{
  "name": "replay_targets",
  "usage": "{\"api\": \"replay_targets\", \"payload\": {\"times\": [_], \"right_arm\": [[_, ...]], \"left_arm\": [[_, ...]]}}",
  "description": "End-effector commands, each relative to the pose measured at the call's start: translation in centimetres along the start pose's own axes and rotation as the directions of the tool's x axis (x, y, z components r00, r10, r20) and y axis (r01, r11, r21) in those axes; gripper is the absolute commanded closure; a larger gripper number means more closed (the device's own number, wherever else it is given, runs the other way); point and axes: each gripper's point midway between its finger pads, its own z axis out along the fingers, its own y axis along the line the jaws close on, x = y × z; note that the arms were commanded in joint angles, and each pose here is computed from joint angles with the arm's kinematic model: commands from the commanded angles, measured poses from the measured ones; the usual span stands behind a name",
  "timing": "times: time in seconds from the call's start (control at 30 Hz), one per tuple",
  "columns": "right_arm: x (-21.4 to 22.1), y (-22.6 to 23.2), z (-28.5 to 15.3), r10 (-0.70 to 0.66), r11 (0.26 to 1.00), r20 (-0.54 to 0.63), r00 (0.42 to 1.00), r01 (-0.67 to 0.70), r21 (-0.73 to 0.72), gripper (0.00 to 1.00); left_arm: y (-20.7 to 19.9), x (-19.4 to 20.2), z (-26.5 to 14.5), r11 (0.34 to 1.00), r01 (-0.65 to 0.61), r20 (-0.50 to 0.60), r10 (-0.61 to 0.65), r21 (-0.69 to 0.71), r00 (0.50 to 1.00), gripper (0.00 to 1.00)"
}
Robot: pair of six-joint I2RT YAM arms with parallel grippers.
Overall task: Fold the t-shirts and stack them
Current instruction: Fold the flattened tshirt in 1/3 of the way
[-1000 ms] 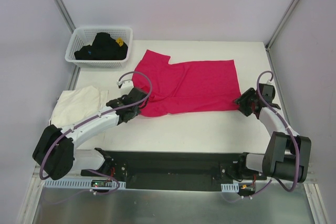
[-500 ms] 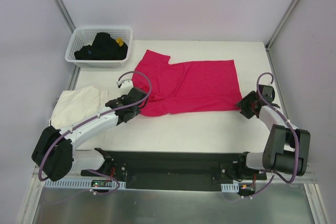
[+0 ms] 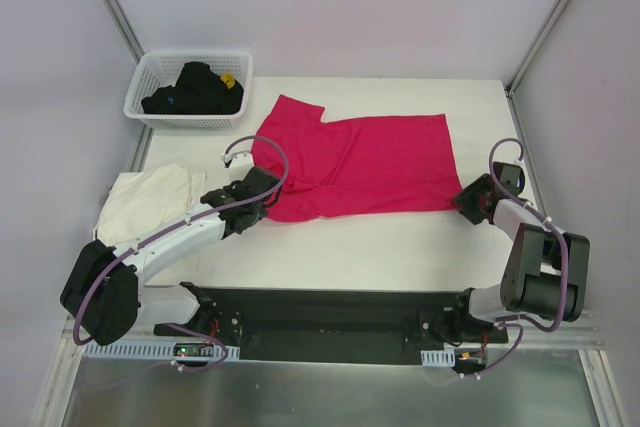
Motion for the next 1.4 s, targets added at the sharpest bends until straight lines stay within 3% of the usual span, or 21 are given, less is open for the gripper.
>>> {"api": "replay_targets", "payload": {"times": [0.0,0.37,0.8,1.27,1.37], "right_arm": [[-0.5,-0.6,1.0,0.005,1.0,0.021,1.0,-0.005,0.023,0.54],[-0.3,-0.8,1.5,0.022,0.999,0.017,1.0,-0.023,0.03,0.6],[-1.0,-1.8,0.4,0.036,0.997,0.06,0.998,-0.04,0.06,0.99],[-4.0,-4.8,-1.8,0.055,0.983,0.186,0.981,-0.085,0.161,0.99],[-4.0,-5.0,-1.8,0.058,0.983,0.182,0.982,-0.088,0.16,0.91]], "left_arm": [[0.7,-1.5,-0.6,1.0,-0.004,0.039,0.005,-0.027,0.999,1.0],[0.7,-1.2,-0.4,0.999,-0.008,0.03,0.009,-0.034,1.0,1.0],[0.9,-1.1,-0.5,0.999,-0.011,0.03,0.012,-0.031,0.999,1.0],[1.5,-2.0,-1.3,0.999,-0.031,0.057,0.032,-0.032,0.998,1.0],[1.5,-1.9,-1.3,0.999,-0.032,0.053,0.034,-0.03,0.998,1.0]]}}
